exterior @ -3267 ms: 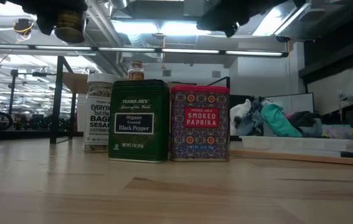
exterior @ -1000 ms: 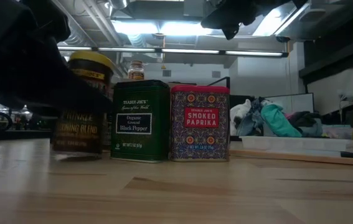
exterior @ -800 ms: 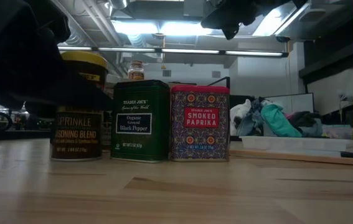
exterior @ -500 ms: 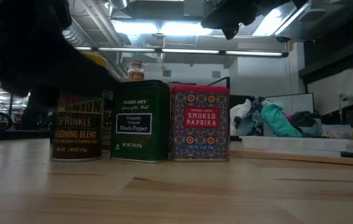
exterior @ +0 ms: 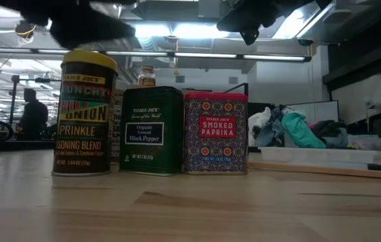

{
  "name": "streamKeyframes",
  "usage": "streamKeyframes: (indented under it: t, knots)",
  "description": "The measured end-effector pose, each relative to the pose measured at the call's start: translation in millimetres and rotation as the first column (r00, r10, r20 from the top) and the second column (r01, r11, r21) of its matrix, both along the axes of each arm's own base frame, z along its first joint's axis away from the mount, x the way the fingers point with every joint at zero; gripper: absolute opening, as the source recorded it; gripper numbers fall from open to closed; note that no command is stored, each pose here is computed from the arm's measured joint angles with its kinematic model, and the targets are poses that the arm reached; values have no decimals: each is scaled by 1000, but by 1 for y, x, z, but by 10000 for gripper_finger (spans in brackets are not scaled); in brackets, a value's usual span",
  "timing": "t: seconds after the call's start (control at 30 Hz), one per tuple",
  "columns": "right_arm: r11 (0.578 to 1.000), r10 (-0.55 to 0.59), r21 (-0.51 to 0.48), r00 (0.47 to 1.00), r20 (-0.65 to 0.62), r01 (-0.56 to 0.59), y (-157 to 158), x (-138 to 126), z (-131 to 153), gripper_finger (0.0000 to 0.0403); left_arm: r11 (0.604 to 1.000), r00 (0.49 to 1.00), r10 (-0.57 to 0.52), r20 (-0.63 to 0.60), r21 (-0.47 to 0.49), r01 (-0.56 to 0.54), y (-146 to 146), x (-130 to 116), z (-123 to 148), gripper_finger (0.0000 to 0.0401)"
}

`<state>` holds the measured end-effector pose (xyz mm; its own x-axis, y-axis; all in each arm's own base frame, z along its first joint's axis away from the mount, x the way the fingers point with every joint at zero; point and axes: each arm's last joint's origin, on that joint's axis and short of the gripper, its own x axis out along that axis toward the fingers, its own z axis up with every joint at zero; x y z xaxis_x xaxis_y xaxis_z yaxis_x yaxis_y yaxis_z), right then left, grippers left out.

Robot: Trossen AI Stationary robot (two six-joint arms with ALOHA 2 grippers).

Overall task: Shelf spices
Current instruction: Remove the brown seasoning bottle from the shelf

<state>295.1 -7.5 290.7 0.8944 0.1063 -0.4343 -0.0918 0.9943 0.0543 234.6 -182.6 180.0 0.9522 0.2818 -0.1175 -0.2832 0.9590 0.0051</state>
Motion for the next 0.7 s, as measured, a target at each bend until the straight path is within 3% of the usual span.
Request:
streamKeyframes:
  t: [0.17, 0.37, 0.53, 0.7]
  knots:
    - [1000, 6, -17, 1000, 5, -5, 0, 0, 0, 21, 998, 1000, 4, 22, 66, -5, 5, -5, 20, 317]
    - [1000, -8, -21, 1000, 5, 8, -1, 5, -4, 85, 990, 999, 21, 26, 140, -24, 9, -9, 33, 318]
    - [993, -96, -60, 994, 58, 99, -4, 24, -15, 154, 974, 997, 74, 8, 215, -74, 11, -10, 33, 318]
    - [964, -225, -112, 962, 153, 243, -10, 46, -28, 201, 933, 976, 216, -1, 296, -206, 14, -12, 35, 318]
